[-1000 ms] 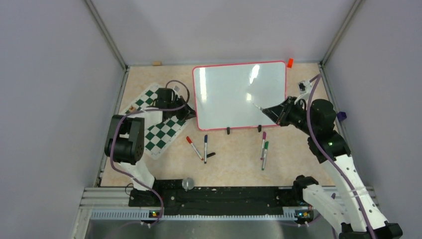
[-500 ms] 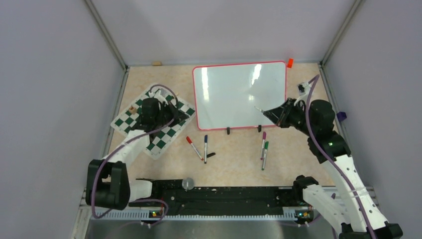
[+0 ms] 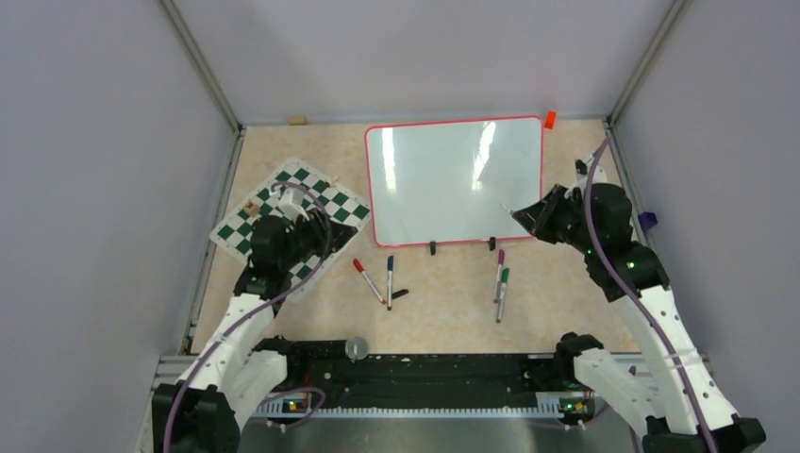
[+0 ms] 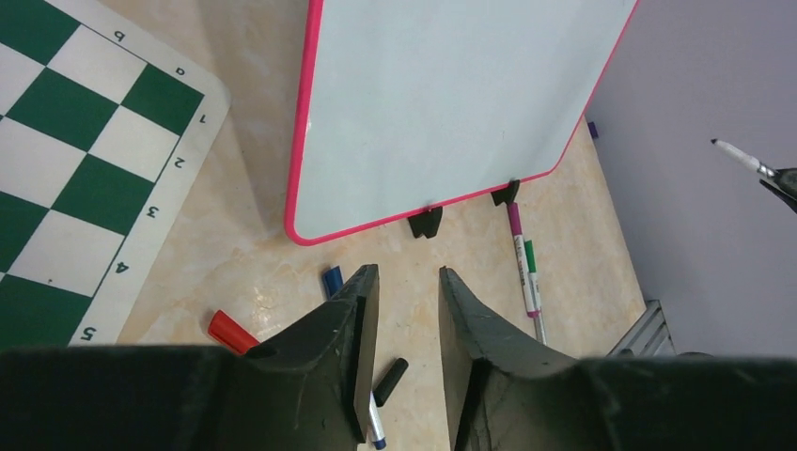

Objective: Write a sentence on the whiteboard
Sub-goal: Hold the whiteboard on the whiteboard stand.

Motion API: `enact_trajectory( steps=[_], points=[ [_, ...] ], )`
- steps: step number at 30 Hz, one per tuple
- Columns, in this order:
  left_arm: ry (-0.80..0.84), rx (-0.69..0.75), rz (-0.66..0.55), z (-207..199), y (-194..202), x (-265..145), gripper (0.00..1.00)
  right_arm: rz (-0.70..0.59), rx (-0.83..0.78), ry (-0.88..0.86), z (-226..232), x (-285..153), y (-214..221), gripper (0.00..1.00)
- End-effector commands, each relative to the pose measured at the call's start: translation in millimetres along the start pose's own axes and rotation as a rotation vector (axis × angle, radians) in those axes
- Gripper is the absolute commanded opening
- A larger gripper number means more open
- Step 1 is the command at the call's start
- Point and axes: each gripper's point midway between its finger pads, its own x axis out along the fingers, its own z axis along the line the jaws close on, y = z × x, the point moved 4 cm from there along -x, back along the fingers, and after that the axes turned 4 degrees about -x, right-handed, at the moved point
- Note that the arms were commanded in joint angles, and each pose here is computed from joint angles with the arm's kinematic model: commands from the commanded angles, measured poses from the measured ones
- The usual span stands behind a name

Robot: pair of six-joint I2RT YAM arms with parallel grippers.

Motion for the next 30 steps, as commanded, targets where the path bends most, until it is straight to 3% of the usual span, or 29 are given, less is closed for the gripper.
enact_trajectory(
  steps=[1, 3, 4, 5, 6, 10, 15, 18, 20, 30],
  points=[
    [0.017, 0.064, -0.034, -4, -3, -6, 0.41, 0.012, 0.039, 0.146, -9, -4, -12, 0.00],
    [-0.026, 0.046, -0.023, -1, -2, -10, 0.49, -0.002, -0.007, 0.242, -15, -6, -19, 0.00],
    [-0.031, 0.042, -0.004, -2, -1, -12, 0.82, 0.008, -0.024, 0.296, -17, -6, -21, 0.00],
    [-0.012, 0.052, 0.014, -5, 1, -13, 0.96, 0.021, -0.043, 0.330, -16, -6, -21, 0.00],
    [0.021, 0.061, 0.037, -8, 6, -14, 0.99, 0.038, -0.052, 0.352, -13, -4, -20, 0.00],
    [0.122, 0.098, 0.019, -17, 7, -12, 0.99, 0.061, -0.081, 0.380, 10, 7, -9, 0.00],
    [0.175, 0.121, 0.031, -13, 12, -2, 0.99, 0.070, -0.153, 0.571, 37, 15, 0, 0.00],
    [0.200, 0.113, 0.026, -12, 12, 2, 0.99, 0.137, -0.240, 0.556, 56, 25, 7, 0.00],
    [0.212, 0.117, 0.037, -12, 13, 4, 0.99, 0.108, -0.233, 0.565, 58, 28, 3, 0.00],
    [0.153, 0.142, 0.068, -1, 11, 12, 0.99, 0.024, -0.445, 0.123, 84, 27, 2, 0.00]
  ],
)
